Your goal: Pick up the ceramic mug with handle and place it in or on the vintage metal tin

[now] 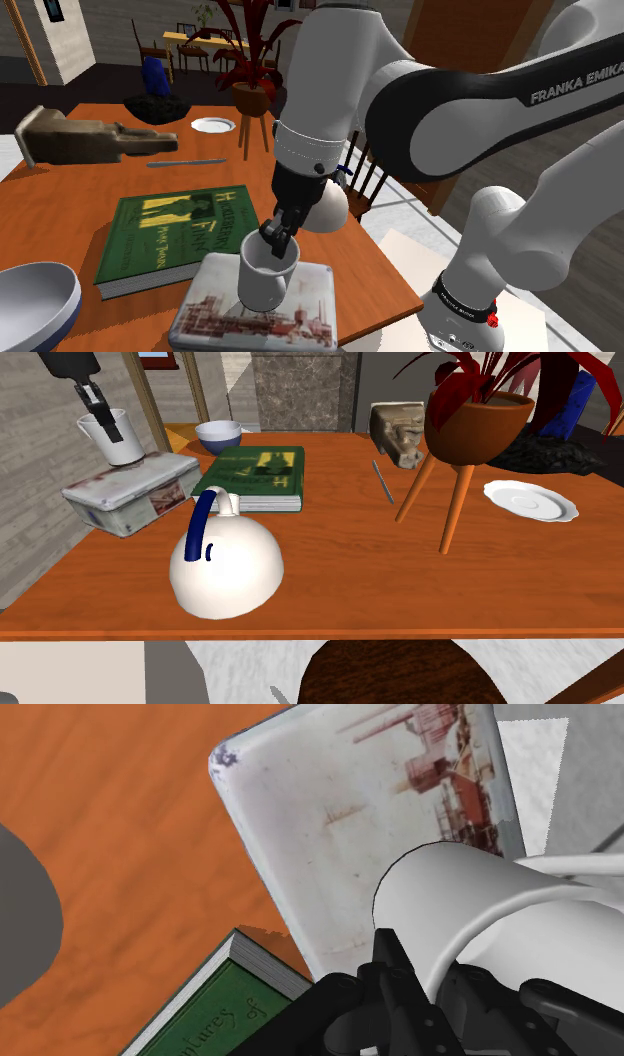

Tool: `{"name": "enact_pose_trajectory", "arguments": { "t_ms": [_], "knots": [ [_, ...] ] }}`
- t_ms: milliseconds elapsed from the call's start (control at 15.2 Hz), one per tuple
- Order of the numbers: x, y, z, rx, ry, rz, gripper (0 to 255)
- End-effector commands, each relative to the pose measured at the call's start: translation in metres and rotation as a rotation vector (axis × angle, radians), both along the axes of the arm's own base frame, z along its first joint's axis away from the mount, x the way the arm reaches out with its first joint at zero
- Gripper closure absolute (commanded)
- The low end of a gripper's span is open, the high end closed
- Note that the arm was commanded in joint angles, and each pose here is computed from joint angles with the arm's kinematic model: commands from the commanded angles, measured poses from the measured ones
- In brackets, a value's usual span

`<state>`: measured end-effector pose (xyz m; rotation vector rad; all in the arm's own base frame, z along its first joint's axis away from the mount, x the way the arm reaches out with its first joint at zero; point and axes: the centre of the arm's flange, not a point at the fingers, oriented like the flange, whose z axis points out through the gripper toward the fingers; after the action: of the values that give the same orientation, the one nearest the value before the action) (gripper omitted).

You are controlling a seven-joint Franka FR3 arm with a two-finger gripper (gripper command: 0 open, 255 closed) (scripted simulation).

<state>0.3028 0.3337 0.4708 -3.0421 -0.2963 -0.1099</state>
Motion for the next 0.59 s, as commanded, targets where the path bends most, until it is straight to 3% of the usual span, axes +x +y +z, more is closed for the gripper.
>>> {"name": "enact_pose_trajectory", "arguments": {
  "t_ms": [0, 528],
  "knots": [
    [0.0008, 0.0004, -0.0110, 0.001, -0.001, 0.000, 255],
    [0.0008, 0.0004, -0.0210, 0.001, -0.001, 0.000, 255]
  ]
}}
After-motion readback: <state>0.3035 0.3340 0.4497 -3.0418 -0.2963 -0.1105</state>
